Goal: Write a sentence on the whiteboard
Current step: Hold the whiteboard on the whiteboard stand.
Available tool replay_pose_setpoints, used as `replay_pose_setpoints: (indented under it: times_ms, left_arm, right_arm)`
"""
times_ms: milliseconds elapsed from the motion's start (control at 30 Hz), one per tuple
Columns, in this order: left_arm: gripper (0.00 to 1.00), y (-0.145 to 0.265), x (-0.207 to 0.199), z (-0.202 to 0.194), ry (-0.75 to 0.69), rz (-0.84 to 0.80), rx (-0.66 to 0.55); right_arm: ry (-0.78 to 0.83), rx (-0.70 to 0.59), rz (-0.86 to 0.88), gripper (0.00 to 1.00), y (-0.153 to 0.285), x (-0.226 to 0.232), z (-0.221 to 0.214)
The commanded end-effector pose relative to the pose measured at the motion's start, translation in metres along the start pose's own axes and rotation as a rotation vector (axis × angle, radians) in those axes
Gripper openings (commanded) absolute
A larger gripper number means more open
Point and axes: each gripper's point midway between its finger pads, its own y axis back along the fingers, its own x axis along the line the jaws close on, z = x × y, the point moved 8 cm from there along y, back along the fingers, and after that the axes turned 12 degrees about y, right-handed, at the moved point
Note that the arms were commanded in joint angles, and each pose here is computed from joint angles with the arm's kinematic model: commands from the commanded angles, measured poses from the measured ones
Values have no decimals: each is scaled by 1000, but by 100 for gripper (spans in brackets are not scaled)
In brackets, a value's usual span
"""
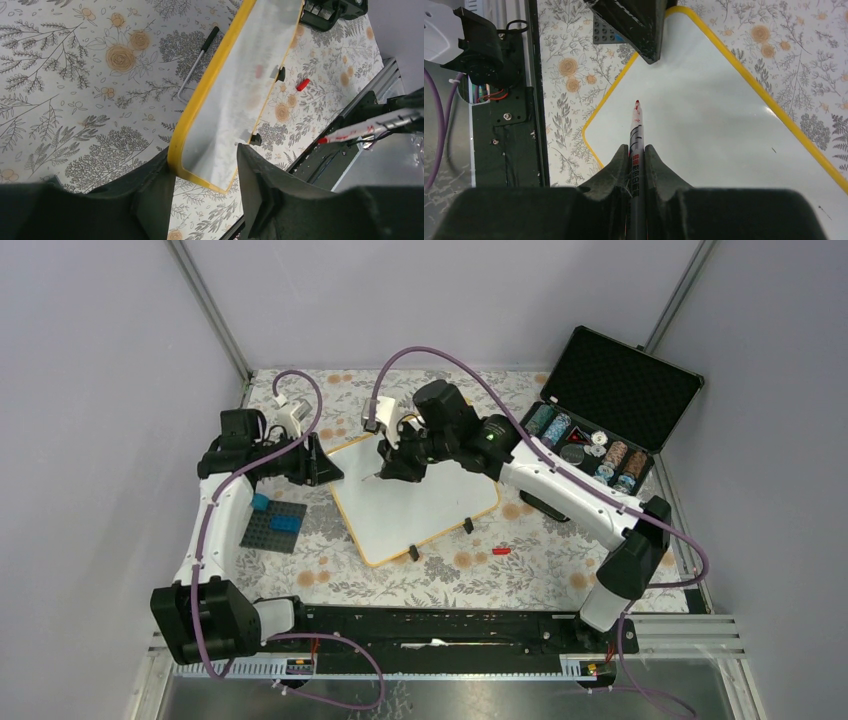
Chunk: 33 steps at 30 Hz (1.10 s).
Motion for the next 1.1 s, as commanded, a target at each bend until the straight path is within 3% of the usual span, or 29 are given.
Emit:
replay_pose_setpoints:
  times_ms: [0, 167, 267, 400, 633, 1067]
  left_arm:
    - [46, -2, -5, 17, -76, -37, -45]
    - [42, -4, -4, 19, -81, -38, -51]
    - [53, 1, -5, 23, -85, 1, -71]
    - [54, 14, -7, 26, -100, 44, -121]
    - [44, 24, 3, 30, -32, 26, -158]
    - [36, 18, 7, 30, -16, -25, -138]
  right_arm:
    - [52, -35, -34, 0, -2, -4, 19]
    - [70, -34, -41, 0, -9, -2, 22]
    - [72, -34, -70, 0, -13, -6, 22]
    - [74, -53, -82, 0, -17, -9, 24]
    - [42, -83, -67, 0, -31, -13, 30]
    - [1, -92, -35, 0, -52, -16, 29]
